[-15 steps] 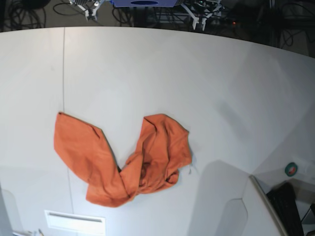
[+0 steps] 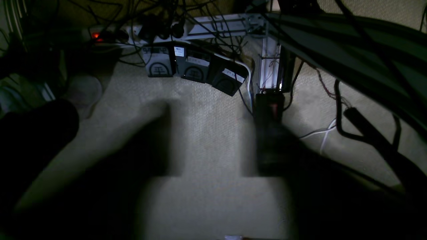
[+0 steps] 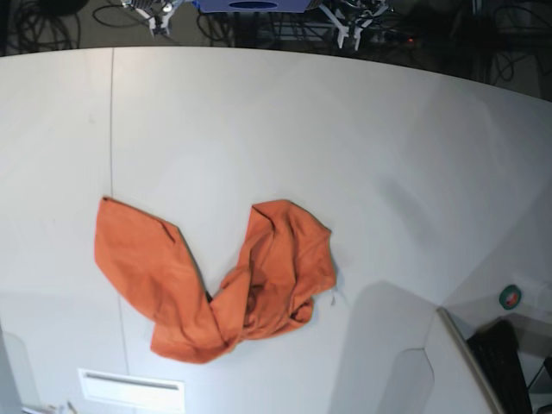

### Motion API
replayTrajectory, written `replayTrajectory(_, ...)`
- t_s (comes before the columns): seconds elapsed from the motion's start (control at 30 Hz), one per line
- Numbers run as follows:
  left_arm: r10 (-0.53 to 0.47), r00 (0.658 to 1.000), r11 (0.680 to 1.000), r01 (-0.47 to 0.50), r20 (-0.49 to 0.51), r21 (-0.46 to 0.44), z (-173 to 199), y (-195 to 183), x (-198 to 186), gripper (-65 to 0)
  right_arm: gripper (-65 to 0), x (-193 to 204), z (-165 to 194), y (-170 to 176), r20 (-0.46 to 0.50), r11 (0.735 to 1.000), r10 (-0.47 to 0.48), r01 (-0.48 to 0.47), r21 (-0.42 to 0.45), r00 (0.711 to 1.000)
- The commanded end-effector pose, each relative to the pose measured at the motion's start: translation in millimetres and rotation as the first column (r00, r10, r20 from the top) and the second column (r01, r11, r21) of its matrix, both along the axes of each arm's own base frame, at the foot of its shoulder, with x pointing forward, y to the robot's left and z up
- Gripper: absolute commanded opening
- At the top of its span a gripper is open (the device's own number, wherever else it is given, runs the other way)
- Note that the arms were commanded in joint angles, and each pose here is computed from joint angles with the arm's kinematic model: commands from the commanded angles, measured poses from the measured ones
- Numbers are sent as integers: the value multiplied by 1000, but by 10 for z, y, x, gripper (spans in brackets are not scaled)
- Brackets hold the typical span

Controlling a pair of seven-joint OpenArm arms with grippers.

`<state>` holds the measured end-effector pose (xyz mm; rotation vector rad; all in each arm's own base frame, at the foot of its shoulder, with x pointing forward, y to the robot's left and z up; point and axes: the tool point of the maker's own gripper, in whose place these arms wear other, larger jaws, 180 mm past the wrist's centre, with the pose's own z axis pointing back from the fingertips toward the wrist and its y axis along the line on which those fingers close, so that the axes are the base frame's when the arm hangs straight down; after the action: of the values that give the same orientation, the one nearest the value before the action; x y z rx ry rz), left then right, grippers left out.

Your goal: Layout the t-shirt on the table in an organized manner, then fold the t-shirt properly

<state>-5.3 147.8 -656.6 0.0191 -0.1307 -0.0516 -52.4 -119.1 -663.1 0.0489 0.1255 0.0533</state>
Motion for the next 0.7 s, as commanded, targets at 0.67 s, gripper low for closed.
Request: replayTrajectory(0.67, -16, 999, 1000, 16, -28, 15, 17, 75, -234, -650, -650, -310, 36, -7, 37, 1000, -5, 5, 10, 999)
